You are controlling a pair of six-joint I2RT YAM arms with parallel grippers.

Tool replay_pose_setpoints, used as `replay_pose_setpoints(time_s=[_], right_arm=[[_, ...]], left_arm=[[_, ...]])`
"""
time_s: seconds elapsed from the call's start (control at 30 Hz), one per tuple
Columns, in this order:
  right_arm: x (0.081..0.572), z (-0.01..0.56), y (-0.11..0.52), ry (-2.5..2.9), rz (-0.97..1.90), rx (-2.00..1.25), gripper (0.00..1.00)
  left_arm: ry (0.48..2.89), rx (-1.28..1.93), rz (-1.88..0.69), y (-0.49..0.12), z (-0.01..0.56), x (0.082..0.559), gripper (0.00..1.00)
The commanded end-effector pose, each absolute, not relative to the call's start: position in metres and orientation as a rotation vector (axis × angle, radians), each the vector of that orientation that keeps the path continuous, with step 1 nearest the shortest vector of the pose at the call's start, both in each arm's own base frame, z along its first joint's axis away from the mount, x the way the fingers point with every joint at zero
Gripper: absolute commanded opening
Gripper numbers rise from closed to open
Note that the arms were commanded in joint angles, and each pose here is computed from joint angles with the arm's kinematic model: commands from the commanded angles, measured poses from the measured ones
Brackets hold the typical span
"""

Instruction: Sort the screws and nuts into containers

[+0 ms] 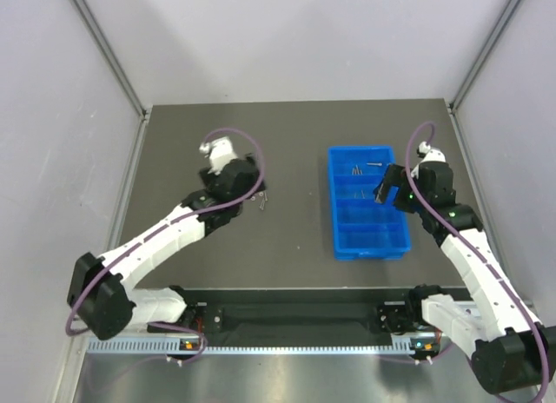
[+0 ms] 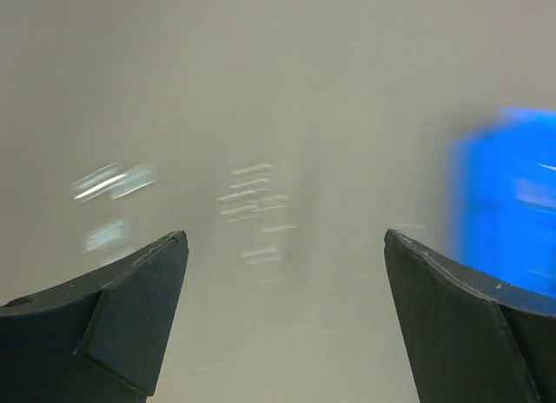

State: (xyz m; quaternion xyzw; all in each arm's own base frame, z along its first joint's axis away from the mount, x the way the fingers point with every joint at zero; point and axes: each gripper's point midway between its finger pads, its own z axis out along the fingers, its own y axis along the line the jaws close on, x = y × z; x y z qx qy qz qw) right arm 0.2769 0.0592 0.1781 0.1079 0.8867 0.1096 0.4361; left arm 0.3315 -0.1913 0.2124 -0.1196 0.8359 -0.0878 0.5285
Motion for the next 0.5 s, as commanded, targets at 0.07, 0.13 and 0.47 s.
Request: replay_pose_setpoints(time_s=[0.07,0.13,0.47], right_arm=[[0.288,0.186,0.082,2.165,0.386,0.179,1.00],[0.288,0.182,0.082,2.180,0.383,0.179,1.00],[0.288,0.173,0.077,2.212,0.343,0.195,1.00]], left_arm=[[2.054,-0.663,-0.028,-0.092,0.147,0.316,0.99],[2.047,-0.733,0.029,-0.072,0.132,0.316,0.98],[2.082,-0.846,0.314,-0.046,0.086,0.363,0.88]])
